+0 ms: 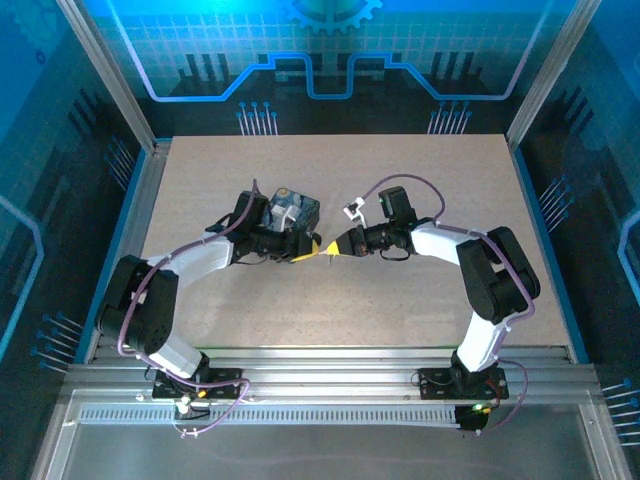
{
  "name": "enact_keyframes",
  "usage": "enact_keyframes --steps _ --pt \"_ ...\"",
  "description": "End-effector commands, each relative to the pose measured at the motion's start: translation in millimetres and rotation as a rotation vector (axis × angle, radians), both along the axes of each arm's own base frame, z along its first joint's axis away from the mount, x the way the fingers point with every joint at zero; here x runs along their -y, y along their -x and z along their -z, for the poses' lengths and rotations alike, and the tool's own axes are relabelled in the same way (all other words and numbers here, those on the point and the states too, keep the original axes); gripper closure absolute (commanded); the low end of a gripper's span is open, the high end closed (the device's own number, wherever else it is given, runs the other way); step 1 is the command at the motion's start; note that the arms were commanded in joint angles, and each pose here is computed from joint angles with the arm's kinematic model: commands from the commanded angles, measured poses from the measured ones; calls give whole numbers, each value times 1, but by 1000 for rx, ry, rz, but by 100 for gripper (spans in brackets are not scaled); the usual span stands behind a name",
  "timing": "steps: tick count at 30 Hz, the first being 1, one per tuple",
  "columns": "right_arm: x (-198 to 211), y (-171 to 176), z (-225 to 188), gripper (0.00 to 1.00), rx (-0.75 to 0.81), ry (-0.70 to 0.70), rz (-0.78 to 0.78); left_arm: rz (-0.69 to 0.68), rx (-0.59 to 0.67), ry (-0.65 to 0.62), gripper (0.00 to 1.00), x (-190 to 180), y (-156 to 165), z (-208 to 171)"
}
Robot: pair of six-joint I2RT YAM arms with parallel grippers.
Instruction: Unlock the padlock with the key
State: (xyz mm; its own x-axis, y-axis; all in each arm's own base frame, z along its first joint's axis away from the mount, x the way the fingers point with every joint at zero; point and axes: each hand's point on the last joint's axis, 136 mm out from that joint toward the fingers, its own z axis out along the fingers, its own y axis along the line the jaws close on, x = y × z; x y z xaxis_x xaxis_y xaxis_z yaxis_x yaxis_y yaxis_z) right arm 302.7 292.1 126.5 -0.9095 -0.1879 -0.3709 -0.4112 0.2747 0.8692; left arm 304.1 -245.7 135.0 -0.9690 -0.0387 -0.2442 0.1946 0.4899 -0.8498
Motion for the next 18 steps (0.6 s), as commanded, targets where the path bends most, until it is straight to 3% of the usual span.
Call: enact_keyframes --steps 1,5,10,14,18 --pt "2 -3 -8 100 11 0 29 1 31 8 67 -4 3 -11" --pt "6 -11 -5 100 -39 5 67 -4 64 -104 66 -13 7 -2" --pt "8 -17 -2 100 -166 18 117 -63 251 -422 60 -42 -7 5" --pt "12 -18 -1 100 -260 69 164 -67 546 -604 54 -51 -26 -17" --pt "18 -18 -10 100 -324 101 204 132 964 -743 46 -25 -20 -33"
